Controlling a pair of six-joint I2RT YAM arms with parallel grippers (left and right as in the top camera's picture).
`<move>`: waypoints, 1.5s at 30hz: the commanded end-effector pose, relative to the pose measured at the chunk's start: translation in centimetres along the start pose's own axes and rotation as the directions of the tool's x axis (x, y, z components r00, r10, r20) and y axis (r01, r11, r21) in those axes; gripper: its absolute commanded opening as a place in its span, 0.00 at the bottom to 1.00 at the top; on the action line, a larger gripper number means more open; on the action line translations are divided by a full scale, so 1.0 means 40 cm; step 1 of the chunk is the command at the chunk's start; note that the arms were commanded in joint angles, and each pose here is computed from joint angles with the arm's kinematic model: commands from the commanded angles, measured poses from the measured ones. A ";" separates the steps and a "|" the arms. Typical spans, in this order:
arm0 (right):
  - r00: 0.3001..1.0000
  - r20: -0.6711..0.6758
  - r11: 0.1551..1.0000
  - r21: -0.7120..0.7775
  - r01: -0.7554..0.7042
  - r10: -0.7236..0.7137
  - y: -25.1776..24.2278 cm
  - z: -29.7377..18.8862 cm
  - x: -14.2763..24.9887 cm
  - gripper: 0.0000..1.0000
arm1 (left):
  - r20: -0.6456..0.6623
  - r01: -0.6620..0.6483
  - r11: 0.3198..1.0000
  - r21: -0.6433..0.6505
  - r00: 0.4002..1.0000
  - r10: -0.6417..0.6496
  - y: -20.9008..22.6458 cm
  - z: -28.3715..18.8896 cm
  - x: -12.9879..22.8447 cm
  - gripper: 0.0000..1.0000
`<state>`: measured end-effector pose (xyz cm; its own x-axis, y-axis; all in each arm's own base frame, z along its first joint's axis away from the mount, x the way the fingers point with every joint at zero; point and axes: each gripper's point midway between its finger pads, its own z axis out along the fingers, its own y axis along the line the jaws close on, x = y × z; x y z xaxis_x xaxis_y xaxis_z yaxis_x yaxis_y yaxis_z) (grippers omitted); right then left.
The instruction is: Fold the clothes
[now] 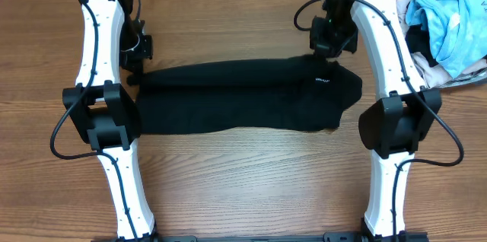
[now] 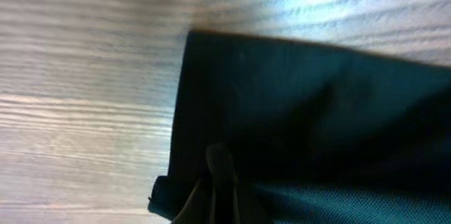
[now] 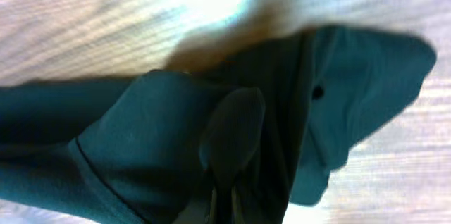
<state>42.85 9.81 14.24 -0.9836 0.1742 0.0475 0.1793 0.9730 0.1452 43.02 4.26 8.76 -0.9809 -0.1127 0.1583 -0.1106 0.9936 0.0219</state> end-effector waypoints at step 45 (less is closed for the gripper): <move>0.913 0.072 0.911 -0.074 0.406 -0.401 0.094 0.101 0.091 0.82 | 0.408 -0.160 0.971 0.177 0.910 0.076 -0.068 -0.305 -0.038 1.00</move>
<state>40.80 13.20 12.50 -0.9838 -0.1536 -0.0930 -0.1702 0.9624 0.2115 46.54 1.23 18.95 -0.9781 -0.0315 -0.2057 0.0036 0.9858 -0.1678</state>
